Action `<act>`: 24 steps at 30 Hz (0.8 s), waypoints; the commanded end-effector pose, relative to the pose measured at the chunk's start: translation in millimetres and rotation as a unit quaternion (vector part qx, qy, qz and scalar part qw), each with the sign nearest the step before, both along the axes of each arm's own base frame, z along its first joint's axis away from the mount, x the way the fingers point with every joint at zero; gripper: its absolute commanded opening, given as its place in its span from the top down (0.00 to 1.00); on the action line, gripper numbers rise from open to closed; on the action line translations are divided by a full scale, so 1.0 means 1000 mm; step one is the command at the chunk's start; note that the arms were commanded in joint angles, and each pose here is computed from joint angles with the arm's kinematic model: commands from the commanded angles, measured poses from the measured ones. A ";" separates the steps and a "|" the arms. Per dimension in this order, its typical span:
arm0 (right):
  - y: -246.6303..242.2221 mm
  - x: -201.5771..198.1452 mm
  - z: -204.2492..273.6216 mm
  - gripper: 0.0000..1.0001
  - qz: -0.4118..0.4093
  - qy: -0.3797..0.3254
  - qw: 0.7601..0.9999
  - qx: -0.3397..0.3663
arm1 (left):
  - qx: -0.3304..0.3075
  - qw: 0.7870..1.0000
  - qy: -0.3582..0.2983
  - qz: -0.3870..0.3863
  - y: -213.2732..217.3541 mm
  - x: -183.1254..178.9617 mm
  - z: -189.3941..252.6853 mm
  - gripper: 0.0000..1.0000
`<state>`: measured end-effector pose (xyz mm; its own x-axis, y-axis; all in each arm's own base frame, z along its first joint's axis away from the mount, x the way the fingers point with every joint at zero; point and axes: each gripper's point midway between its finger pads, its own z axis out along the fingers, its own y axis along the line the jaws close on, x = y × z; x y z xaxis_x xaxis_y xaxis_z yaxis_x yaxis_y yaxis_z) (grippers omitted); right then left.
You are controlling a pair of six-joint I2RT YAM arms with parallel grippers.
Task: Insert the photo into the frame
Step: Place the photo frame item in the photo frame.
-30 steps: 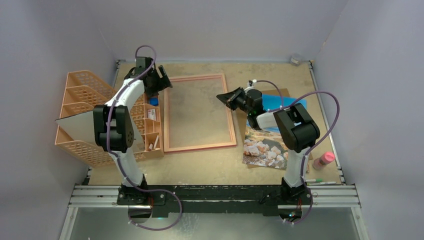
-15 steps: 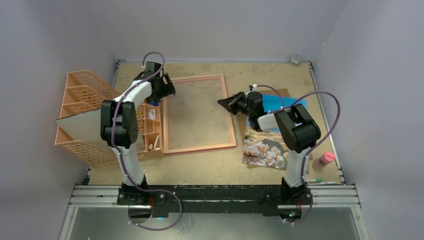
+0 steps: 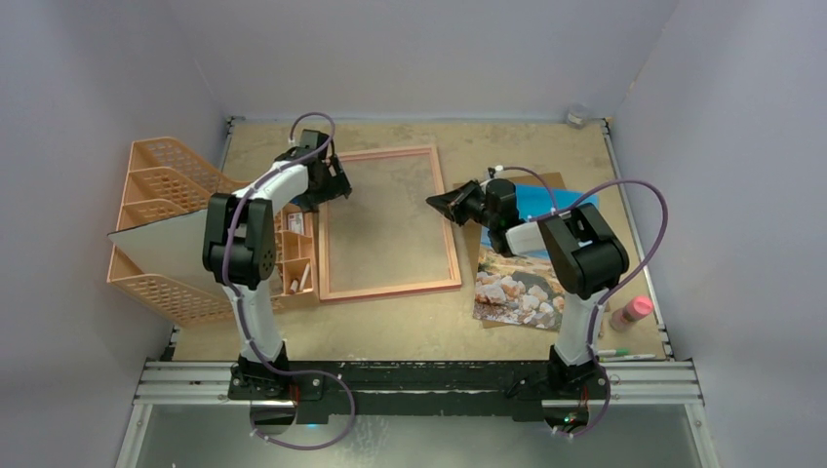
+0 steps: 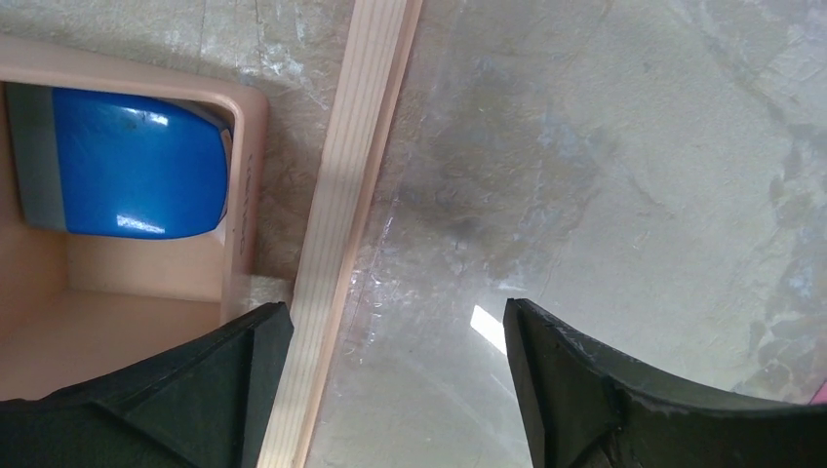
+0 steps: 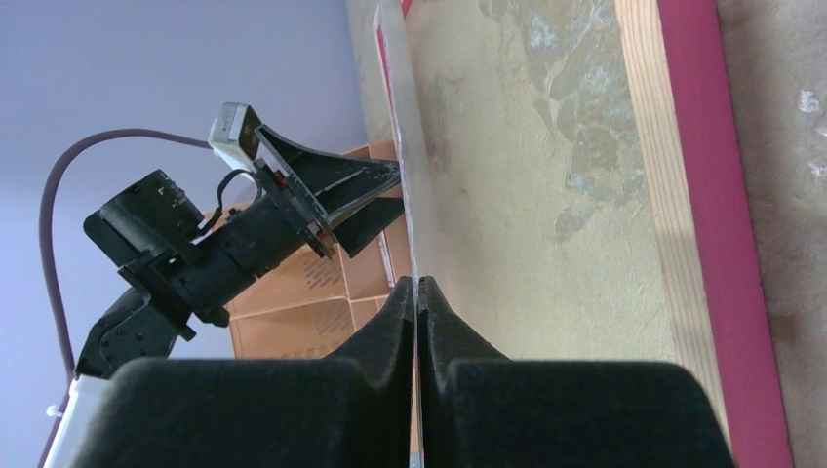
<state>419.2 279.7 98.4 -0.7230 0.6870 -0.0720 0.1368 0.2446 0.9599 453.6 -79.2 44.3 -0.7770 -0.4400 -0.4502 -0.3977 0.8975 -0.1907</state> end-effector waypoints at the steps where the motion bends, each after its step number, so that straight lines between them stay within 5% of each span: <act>1: -0.003 -0.008 0.040 1.00 0.021 -0.037 0.999 0.033 | -0.087 0.996 0.026 -0.022 -0.033 -0.022 -0.016 0.18; 10: -0.020 -0.014 0.067 1.00 0.028 -0.056 0.996 0.062 | -0.164 0.984 -0.042 -0.051 -0.058 -0.010 0.027 0.23; 18: -0.025 -0.021 0.095 1.00 0.032 -0.067 0.992 0.099 | -0.085 0.993 -0.083 -0.012 -0.016 0.003 0.056 0.20; 24: -0.025 -0.018 0.111 1.00 0.024 -0.071 0.990 0.119 | -0.084 0.978 -0.188 0.034 0.007 0.005 0.107 0.21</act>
